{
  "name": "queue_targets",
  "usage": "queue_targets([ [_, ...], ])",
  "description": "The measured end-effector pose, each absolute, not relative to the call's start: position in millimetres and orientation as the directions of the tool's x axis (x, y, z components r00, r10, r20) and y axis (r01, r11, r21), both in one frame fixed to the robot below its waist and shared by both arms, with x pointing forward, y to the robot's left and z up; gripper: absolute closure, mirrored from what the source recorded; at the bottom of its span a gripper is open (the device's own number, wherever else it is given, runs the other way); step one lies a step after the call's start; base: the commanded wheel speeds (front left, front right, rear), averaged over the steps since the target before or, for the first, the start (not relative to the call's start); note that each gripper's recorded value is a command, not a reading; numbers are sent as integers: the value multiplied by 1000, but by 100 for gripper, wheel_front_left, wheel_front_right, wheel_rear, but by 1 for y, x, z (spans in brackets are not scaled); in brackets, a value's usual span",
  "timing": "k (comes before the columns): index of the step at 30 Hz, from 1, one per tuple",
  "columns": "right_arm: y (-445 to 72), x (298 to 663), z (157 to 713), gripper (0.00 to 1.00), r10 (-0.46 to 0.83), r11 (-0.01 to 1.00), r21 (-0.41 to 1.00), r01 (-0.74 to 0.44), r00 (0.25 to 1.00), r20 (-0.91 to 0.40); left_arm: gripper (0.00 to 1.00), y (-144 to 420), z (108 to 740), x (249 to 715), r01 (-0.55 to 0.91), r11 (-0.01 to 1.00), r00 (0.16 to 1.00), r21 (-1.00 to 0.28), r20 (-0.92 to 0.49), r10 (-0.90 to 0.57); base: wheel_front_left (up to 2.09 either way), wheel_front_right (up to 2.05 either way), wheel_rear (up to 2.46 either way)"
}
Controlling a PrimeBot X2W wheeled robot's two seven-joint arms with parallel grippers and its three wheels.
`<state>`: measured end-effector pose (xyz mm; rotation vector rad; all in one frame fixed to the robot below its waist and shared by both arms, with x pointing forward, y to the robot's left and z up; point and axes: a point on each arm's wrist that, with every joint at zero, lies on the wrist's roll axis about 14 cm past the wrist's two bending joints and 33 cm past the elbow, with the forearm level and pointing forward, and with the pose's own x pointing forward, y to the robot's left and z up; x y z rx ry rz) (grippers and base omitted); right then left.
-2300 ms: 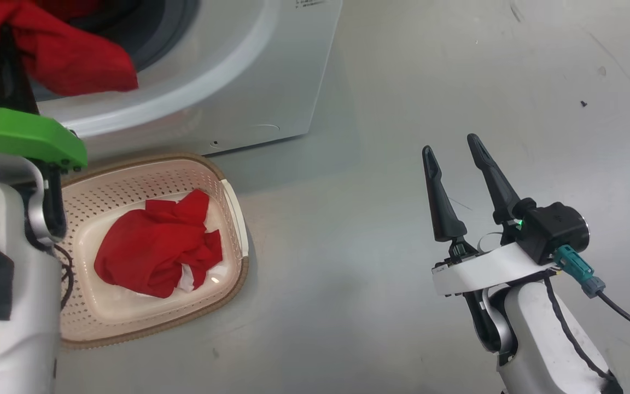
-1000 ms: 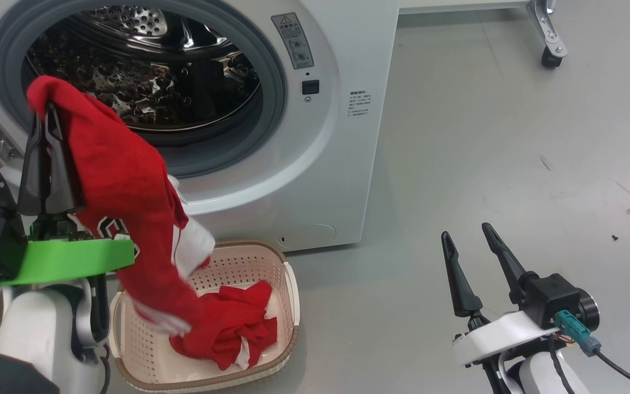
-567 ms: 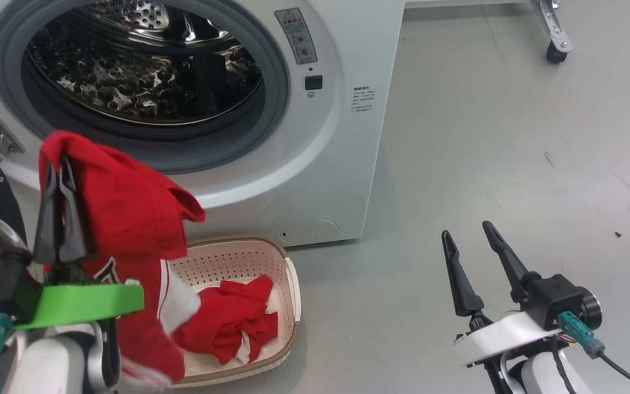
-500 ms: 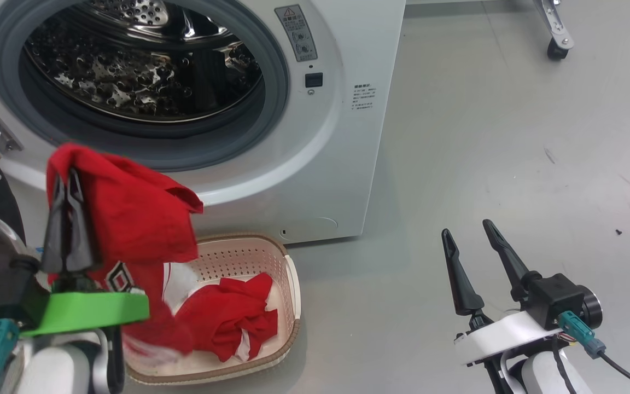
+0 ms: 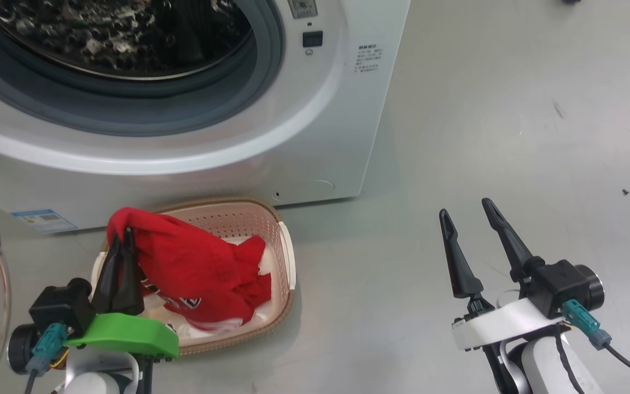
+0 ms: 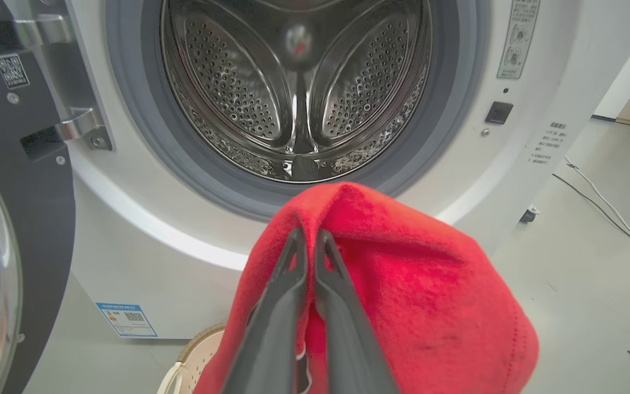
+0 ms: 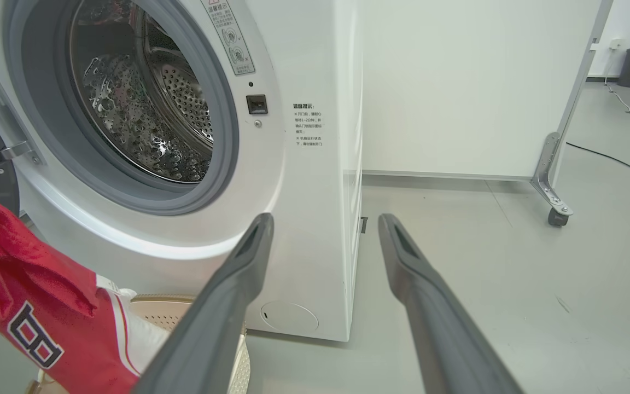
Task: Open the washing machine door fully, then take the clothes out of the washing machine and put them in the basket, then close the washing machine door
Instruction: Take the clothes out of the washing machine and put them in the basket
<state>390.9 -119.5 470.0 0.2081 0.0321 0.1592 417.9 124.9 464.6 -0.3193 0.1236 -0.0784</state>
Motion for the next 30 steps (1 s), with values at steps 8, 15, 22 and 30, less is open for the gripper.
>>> queue_targets([
  [8,-119,409,456,0,168,965,209,-156,985,-40,100,110,408,431,51,941,950,-334,-273,-149,0,0,0],
  [15,-124,423,440,0,155,966,217,-137,985,-70,100,97,376,462,71,938,922,-338,-335,-191,0,0,0],
  [22,-133,441,427,0,130,967,231,-107,988,-86,100,85,308,466,35,937,826,-348,-517,-223,0,0,0],
  [30,-132,454,401,0,136,968,230,-103,982,-132,100,73,240,465,2,942,694,-336,-678,-244,0,0,0],
])
